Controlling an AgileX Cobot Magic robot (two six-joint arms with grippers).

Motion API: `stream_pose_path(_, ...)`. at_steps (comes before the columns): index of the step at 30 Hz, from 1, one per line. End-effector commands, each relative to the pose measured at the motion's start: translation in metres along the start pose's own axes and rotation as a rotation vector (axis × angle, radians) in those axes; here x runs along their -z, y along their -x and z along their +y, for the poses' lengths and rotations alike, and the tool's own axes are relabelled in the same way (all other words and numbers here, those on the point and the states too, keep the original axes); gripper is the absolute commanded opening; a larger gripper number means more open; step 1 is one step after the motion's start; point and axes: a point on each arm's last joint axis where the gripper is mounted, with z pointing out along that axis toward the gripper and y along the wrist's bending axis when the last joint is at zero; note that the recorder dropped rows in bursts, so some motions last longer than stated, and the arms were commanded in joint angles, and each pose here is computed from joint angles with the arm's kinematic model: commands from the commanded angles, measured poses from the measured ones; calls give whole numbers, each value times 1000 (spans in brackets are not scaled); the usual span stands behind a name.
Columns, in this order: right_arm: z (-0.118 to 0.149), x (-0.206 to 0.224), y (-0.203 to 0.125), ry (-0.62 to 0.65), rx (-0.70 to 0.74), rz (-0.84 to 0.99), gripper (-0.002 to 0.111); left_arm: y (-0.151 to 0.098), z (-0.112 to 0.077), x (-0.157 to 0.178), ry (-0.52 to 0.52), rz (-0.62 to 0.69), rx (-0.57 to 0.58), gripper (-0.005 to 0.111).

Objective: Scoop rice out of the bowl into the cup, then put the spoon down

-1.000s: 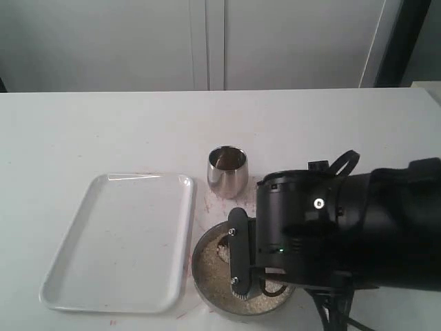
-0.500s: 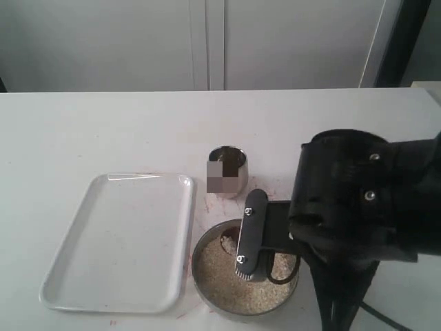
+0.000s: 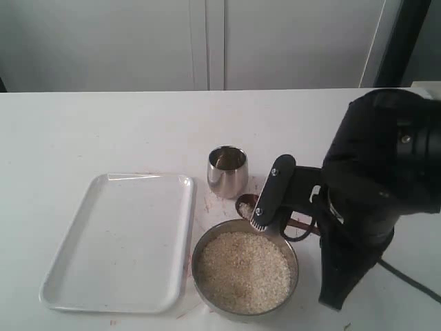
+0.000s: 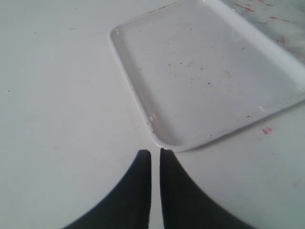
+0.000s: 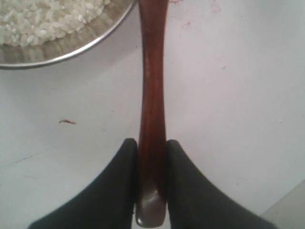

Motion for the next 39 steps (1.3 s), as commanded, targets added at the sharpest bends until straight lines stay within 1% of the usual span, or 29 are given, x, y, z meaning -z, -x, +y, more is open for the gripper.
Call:
stream_pose_path(1,-17,11,4,28,-106,-45,1,-2,-1,0,-3,5,7,14)
stream_pose_path(4,-27,18,11,23,-139,-73,0,-2,-1,0,-3,5,7,14)
stream_pose_path(8,-35,20,21,26,-141,-15,0,-2,-1,0,-3,5,7,14)
stream_pose_path(12,-43,13,34,27,-102,68,0,-2,-1,0,-3,5,7,14)
stream_pose_path(17,-59,8,49,6,-133,69,0,-2,-1,0,-3,5,7,14)
stream_pose_path(19,-71,6,57,-1,-161,70,0,-2,-1,0,-3,5,7,14)
stream_pose_path(22,-80,1,69,-27,-163,71,0,-2,-1,0,-3,5,7,14)
stream_pose_path(25,-85,-9,83,-38,-154,81,0,-2,-1,0,-3,5,7,14)
stream_pose_path(30,-94,-30,100,-136,-102,130,0,-2,-1,0,-3,5,7,14)
stream_pose_path(35,-100,-36,102,-207,-64,155,0,-2,-1,0,-3,5,7,14)
stream_pose_path(39,-104,-35,104,-256,-35,141,0,-2,-1,0,-3,5,7,14)
